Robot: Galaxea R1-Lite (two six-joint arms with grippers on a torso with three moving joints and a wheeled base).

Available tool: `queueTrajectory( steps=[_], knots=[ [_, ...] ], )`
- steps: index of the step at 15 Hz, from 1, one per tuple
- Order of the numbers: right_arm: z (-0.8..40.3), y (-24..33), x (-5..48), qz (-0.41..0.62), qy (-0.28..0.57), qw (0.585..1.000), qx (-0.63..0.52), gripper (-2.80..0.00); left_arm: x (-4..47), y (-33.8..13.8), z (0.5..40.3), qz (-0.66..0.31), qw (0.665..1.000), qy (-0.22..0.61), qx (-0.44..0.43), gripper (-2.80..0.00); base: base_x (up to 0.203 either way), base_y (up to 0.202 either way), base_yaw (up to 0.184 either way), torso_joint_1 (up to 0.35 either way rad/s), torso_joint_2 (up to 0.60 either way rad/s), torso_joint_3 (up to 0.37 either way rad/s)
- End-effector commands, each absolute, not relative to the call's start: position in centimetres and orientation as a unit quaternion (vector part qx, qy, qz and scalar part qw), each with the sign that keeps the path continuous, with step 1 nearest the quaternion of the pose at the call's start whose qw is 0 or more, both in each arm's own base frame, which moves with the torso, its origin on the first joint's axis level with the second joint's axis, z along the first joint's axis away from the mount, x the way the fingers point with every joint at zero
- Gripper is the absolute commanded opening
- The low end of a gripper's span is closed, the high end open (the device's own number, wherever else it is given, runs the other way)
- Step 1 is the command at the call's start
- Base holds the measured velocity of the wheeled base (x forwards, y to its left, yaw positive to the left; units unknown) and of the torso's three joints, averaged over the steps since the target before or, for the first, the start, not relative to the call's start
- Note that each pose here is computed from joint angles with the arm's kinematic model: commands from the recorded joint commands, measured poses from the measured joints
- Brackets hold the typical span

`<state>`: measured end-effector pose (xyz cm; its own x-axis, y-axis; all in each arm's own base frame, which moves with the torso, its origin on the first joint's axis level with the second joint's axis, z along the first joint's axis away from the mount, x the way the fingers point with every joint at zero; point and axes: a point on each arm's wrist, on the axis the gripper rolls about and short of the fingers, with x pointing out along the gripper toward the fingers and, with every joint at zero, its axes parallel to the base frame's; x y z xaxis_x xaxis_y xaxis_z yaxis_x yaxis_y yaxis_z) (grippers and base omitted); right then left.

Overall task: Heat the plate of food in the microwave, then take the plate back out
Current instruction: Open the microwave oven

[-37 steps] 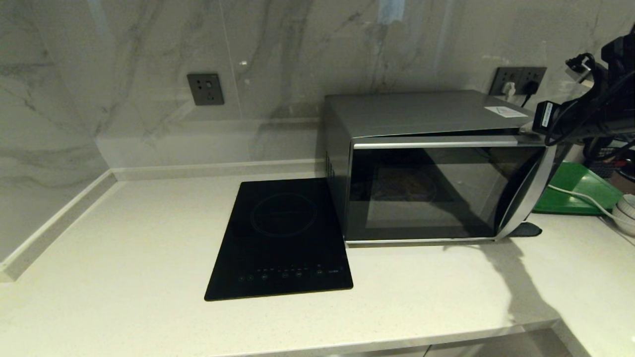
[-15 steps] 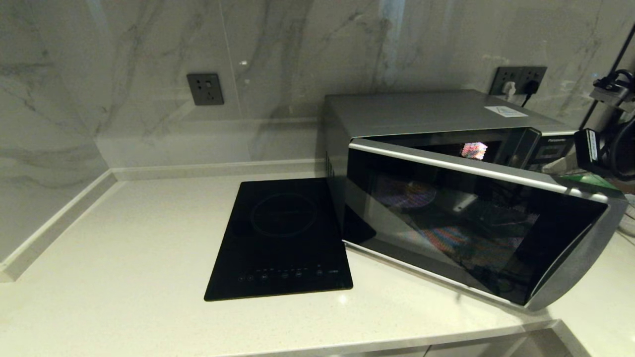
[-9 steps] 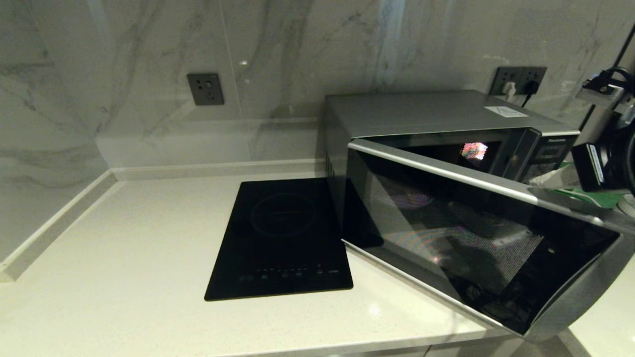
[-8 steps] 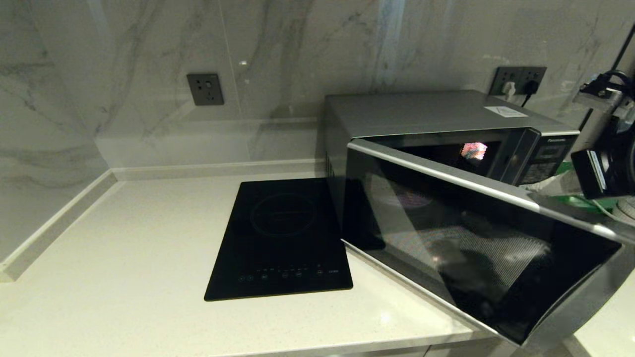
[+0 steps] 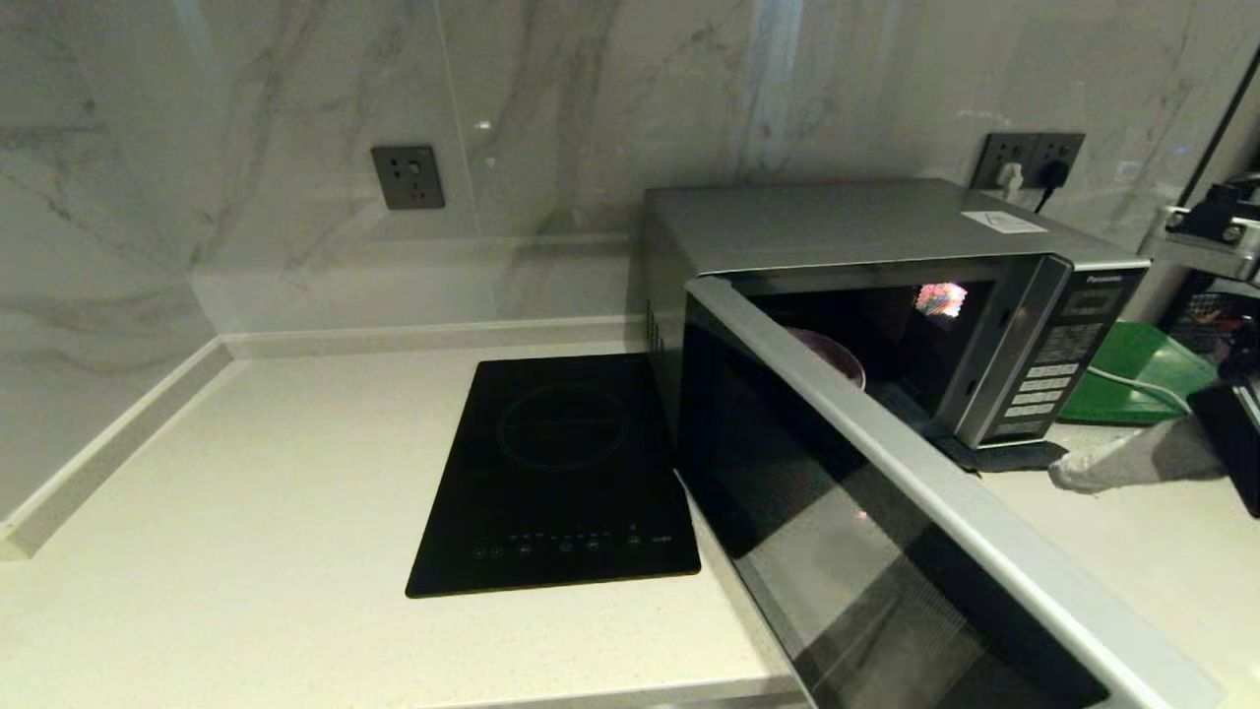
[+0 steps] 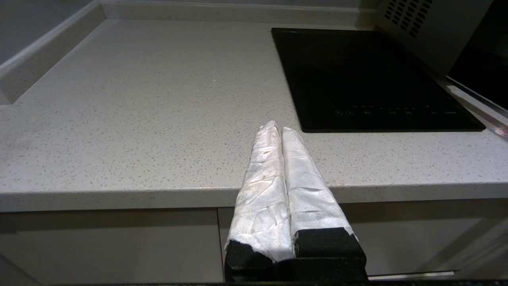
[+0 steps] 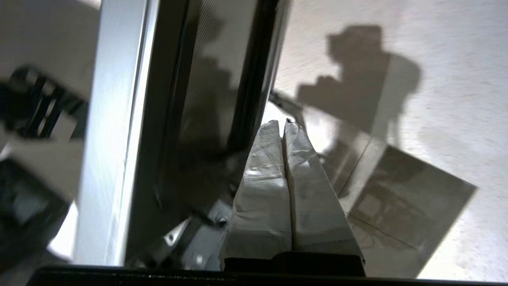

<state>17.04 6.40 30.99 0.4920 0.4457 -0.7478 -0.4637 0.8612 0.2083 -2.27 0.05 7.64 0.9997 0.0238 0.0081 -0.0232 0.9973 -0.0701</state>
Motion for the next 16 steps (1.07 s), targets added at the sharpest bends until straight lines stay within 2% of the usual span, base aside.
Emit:
queueTrajectory(
  steps=[1,5,9,11,14,16],
  knots=[
    [31.1,8.0,14.9,0.32,0.431,0.843,-0.038,-2.8,-2.3,0.0,7.6,0.012,0.999,-0.004,-0.035,-2.8,0.0,0.0,0.0,0.0,0.0,0.0],
    [30.5,11.0,13.7,0.389,0.437,0.807,-0.083,-2.8,-2.3,0.0,7.6,0.012,0.999,-0.004,-0.035,-2.8,0.0,0.0,0.0,0.0,0.0,0.0],
    [29.9,8.8,17.0,0.191,0.405,0.886,-0.118,-2.8,-2.3,0.0,7.6,0.012,0.999,-0.004,-0.035,-2.8,0.0,0.0,0.0,0.0,0.0,0.0],
    [30.9,6.8,16.6,0.141,0.378,0.909,-0.105,-2.8,-2.3,0.0,7.6,0.012,0.999,-0.004,-0.035,-2.8,0.0,0.0,0.0,0.0,0.0,0.0],
    [28.6,5.2,15.4,0.13,0.413,0.895,-0.106,-2.8,-2.3,0.0,7.6,0.012,0.999,-0.004,-0.035,-2.8,0.0,0.0,0.0,0.0,0.0,0.0],
    [27.5,5.1,14.5,0.176,0.437,0.88,-0.057,-2.8,-2.3,0.0,7.6,0.012,0.999,-0.004,-0.035,-2.8,0.0,0.0,0.0,0.001,0.0,0.017]
  ],
)
